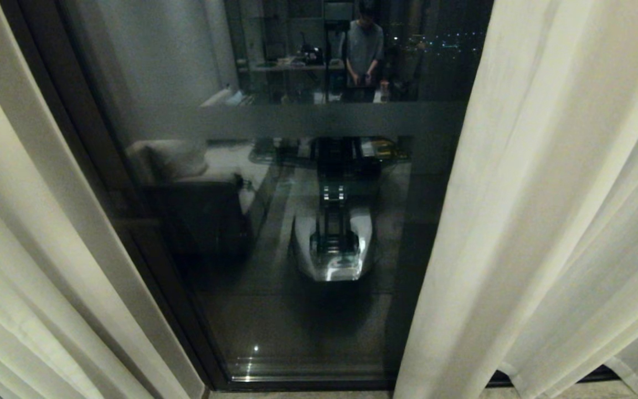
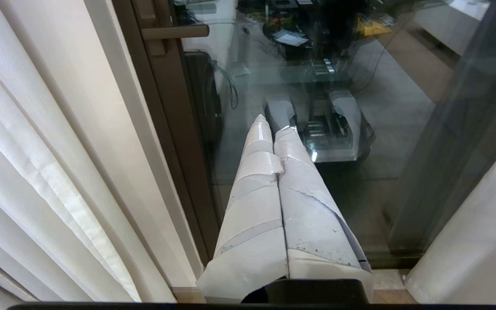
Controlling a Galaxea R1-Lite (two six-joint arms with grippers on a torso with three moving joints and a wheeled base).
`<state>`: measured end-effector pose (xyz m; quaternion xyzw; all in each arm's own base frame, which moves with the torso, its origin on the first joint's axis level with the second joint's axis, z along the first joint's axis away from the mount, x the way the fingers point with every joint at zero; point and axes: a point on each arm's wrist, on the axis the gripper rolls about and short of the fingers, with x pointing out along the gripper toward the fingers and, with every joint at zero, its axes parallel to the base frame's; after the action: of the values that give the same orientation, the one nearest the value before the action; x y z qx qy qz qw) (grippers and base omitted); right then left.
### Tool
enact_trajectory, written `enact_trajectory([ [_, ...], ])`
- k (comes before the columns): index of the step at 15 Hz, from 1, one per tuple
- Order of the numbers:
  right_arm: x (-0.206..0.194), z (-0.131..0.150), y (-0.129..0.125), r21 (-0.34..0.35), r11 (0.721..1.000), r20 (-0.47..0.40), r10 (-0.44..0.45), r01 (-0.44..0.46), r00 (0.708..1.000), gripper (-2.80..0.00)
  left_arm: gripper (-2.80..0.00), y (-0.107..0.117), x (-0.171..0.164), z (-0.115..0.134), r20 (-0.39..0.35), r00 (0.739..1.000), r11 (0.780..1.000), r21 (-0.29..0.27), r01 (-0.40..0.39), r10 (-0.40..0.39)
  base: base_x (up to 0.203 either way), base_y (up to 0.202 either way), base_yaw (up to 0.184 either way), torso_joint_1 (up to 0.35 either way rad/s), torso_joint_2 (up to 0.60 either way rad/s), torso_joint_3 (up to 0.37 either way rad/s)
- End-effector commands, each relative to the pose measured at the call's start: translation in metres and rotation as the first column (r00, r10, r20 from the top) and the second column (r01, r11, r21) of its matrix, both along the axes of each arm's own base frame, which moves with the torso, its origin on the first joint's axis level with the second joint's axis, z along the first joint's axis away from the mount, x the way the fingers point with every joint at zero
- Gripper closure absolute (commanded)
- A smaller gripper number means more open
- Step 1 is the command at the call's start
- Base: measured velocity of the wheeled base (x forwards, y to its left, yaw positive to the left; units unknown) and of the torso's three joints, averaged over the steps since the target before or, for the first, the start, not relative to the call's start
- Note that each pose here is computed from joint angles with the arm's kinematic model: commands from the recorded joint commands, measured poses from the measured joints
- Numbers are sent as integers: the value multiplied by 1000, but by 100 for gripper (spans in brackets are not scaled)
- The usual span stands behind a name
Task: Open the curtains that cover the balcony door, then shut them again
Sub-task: Close the inner curtains on both sides
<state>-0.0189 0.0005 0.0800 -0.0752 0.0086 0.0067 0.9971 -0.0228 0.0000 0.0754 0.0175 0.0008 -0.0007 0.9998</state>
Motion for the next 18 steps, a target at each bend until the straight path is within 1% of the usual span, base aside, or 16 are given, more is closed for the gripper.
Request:
enact_trajectory([
  [1, -4, -4, 0, 25, 1000, 14, 13, -14, 1000, 0, 0, 0, 0, 0, 0, 1000, 1000, 0, 0, 0, 0, 0, 0, 0, 0, 0],
  [3, -4, -4, 0, 39, 999, 15, 15, -15, 1000, 0, 0, 0, 0, 0, 0, 1000, 1000, 0, 0, 0, 0, 0, 0, 0, 0, 0],
  [18, -4, -5, 0, 43, 999, 13, 15, -15, 1000, 0, 0, 0, 0, 0, 0, 1000, 1000, -1, 0, 0, 0, 0, 0, 0, 0, 0],
])
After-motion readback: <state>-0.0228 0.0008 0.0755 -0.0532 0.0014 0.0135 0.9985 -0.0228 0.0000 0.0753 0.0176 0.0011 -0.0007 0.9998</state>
